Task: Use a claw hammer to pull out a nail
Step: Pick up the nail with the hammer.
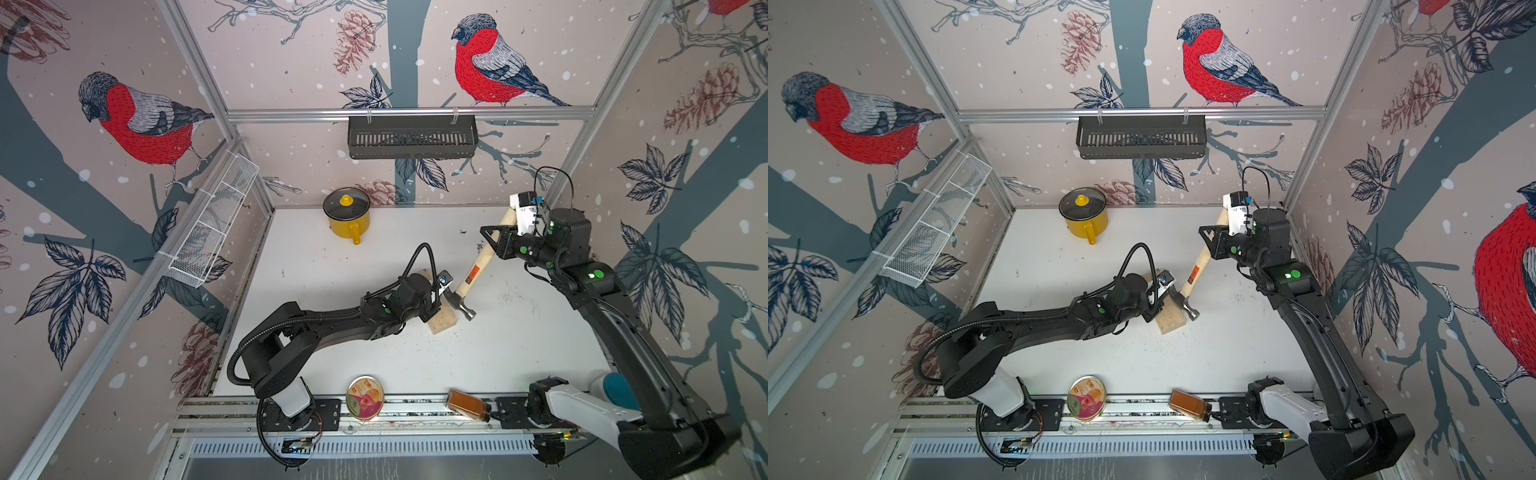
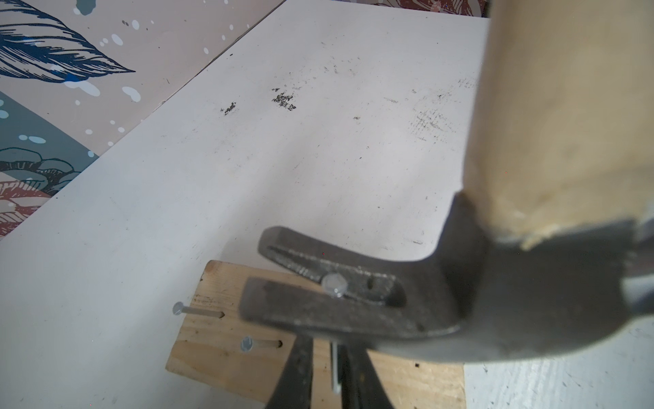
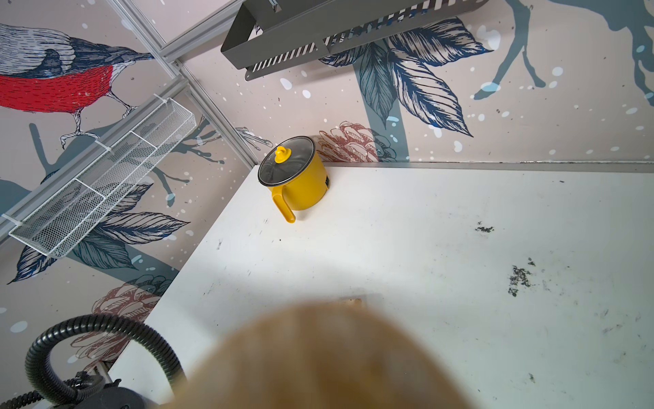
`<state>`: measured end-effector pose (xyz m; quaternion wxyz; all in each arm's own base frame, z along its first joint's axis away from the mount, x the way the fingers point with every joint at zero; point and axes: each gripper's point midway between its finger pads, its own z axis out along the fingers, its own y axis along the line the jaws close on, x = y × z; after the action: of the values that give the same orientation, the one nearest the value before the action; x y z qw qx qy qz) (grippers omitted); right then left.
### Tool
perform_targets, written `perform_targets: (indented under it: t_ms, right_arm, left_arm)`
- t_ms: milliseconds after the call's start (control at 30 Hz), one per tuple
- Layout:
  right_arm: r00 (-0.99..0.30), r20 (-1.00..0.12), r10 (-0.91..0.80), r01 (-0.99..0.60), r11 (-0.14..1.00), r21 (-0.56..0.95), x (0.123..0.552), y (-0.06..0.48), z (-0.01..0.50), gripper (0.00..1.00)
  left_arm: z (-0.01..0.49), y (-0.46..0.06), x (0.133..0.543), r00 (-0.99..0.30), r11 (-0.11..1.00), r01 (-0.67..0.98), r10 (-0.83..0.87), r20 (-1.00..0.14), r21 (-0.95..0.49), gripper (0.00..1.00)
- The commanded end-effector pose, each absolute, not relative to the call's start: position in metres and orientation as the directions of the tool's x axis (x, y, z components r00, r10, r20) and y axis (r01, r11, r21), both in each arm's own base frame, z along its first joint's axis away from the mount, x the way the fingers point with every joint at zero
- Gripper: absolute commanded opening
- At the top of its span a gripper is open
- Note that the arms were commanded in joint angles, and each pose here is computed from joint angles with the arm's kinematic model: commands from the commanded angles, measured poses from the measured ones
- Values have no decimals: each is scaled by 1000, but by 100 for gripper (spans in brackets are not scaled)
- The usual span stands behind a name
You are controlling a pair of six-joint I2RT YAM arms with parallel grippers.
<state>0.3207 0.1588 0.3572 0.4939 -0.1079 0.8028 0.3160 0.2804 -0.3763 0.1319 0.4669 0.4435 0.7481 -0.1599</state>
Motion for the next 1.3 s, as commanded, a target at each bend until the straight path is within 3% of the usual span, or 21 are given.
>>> perform_targets:
  t_ms: [0, 300, 700, 1000, 1267]
  right_arm:
    - [-411, -892, 187, -529, 748, 401, 323, 162, 385, 0]
    - [-420, -888, 185, -526, 748, 405, 323, 163, 381, 0]
    - [-451, -877, 165, -526, 745, 411, 323, 172, 366, 0]
    - [-422, -890, 173, -488, 784, 384, 323, 162, 370, 0]
    - [-394, -901, 181, -453, 815, 361, 324, 153, 374, 0]
  left_arm:
    - [134, -378, 281, -163, 551, 814, 519, -839, 183, 16]
    - [134, -378, 280, -161, 548, 816, 518, -840, 182, 0]
    - [140, -375, 282, -163, 569, 802, 501, -850, 182, 0]
    - [140, -346, 316, -266, 738, 643, 463, -846, 203, 0]
    - [132, -299, 356, -419, 869, 479, 354, -836, 128, 0]
